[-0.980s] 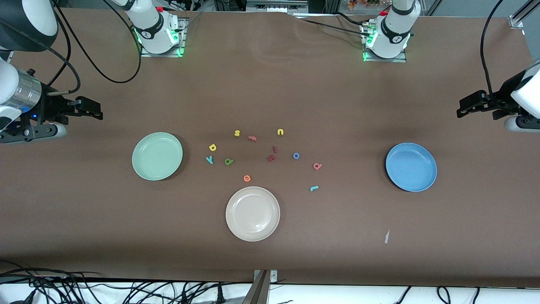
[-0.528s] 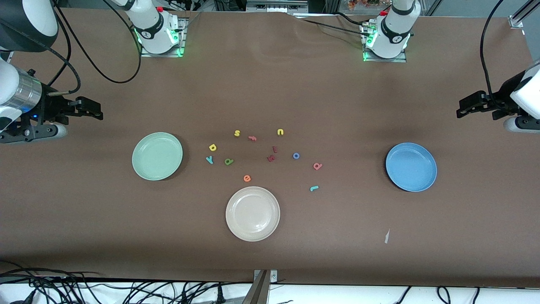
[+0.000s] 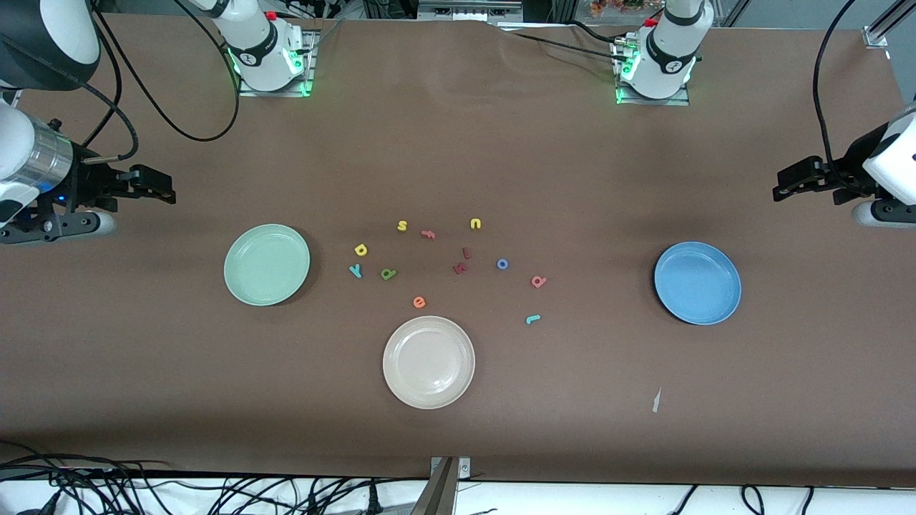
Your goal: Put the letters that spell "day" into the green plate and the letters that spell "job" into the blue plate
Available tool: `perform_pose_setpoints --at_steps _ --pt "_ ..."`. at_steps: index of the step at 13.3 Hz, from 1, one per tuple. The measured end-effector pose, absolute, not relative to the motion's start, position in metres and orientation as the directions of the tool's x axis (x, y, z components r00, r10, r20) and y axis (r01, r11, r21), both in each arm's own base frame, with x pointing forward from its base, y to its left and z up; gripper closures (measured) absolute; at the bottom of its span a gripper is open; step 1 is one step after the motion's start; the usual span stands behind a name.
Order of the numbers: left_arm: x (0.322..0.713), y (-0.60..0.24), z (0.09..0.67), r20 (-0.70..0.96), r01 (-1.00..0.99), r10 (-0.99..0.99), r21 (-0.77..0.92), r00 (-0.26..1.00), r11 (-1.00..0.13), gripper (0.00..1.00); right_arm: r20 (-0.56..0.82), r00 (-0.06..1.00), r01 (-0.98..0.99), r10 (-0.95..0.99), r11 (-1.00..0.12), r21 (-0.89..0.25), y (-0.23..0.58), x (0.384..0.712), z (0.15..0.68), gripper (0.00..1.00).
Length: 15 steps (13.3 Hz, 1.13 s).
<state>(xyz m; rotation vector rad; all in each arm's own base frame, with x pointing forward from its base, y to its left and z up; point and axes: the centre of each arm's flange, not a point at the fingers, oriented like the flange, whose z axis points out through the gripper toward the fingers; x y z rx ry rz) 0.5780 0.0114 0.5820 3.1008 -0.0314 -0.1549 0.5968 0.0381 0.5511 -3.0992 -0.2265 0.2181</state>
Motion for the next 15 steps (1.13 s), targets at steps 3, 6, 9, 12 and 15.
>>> perform_pose_setpoints --at_steps 3,6,9,12,15 --pt "0.5783 0.0115 0.5817 -0.098 -0.018 -0.022 0.038 0.995 -0.999 0.0 -0.142 0.979 0.142 0.146 -0.989 -0.037 0.038 0.5965 0.5487 0.0" --pt "0.5787 0.0115 0.5819 -0.095 -0.018 -0.022 0.038 0.995 -0.999 0.0 -0.143 0.979 0.142 0.146 -0.989 -0.037 0.038 0.5965 0.5482 0.0" --pt "0.5788 0.0115 0.582 -0.094 -0.018 -0.022 0.038 0.995 -0.999 0.0 -0.144 0.979 0.142 0.146 -0.989 -0.037 0.0377 0.5964 0.5478 0.0" --pt "0.5789 0.0115 0.582 -0.094 -0.018 -0.022 0.038 0.995 -0.999 0.0 -0.144 0.979 0.142 0.146 -0.989 -0.037 0.0377 0.5964 0.5478 0.0" --pt "0.5789 0.0115 0.582 -0.094 -0.018 -0.022 0.038 0.995 -0.999 0.0 -0.145 0.979 0.142 0.146 -0.989 -0.037 0.0377 0.5964 0.5477 0.0"
